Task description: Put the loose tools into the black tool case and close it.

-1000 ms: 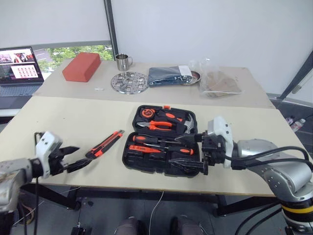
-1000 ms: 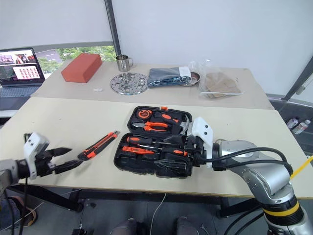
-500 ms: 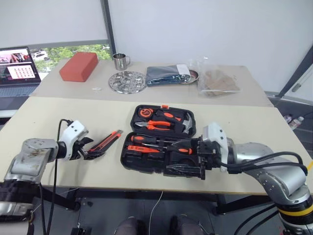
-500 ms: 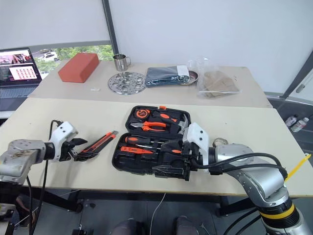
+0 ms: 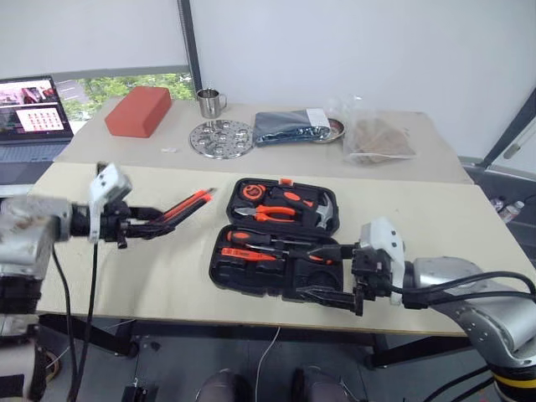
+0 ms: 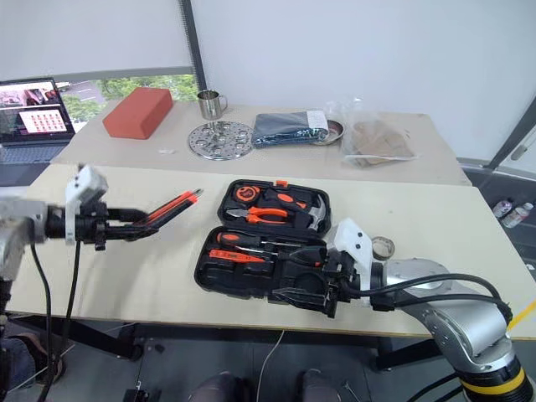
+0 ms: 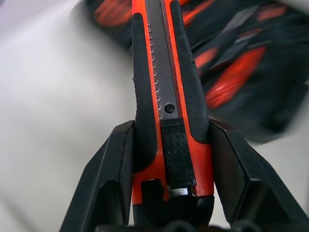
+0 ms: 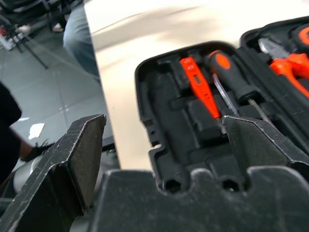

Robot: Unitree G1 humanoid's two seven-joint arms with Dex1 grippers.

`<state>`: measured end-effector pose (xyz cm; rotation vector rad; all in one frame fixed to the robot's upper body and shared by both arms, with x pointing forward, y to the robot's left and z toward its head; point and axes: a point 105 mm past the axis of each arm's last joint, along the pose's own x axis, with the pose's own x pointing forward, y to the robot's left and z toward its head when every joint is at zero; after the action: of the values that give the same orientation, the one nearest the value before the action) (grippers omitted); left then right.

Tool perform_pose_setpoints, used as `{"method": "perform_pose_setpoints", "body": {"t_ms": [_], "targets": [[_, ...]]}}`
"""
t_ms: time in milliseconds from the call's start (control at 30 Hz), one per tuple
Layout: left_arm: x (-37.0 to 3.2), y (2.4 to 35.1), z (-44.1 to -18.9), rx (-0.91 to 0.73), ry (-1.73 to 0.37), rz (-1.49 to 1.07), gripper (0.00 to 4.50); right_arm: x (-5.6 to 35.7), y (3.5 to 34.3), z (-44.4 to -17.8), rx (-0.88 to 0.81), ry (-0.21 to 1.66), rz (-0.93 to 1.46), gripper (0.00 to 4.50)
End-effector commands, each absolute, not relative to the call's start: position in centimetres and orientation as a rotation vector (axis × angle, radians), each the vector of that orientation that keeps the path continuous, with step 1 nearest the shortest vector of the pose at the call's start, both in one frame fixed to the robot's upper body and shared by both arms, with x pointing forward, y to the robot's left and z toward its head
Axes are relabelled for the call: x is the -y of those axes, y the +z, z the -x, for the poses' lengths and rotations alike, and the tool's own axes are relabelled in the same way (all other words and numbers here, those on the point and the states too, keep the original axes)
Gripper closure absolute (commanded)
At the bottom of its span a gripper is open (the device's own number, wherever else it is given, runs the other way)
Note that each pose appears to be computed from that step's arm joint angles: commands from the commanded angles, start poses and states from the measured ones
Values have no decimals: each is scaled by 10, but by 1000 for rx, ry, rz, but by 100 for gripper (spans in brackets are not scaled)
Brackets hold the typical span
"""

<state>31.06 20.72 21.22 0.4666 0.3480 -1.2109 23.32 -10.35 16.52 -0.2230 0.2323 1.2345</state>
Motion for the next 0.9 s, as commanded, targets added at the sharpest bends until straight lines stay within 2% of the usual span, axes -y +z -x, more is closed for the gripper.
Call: {"method": "perform_pose_setpoints", "body": {"t_ms": [33,133,333,767,833,867,900], "targets": [[-166,184,-293,-417,-1509,-634,272,105,171,-226,-199,1228,257,0],[-143,167,-301,-436,-1600,-685,272,108,169,-224,-197,1194,256,0],[-121,148,-314,-436,-1685,-729,272,111,169,-221,-183,1122,245,0],[-104,139,-318,-438,-1754,-759,272,119,166,-225,-174,1018,220,0],[-102,139,-320,-453,-1747,-732,172,119,165,-227,-174,1012,219,0],[-101,139,-320,-444,-1749,-731,158,119,165,-227,-174,1011,218,0],[-100,142,-320,-439,-1750,-717,120,119,164,-228,-175,1010,218,0]]}}
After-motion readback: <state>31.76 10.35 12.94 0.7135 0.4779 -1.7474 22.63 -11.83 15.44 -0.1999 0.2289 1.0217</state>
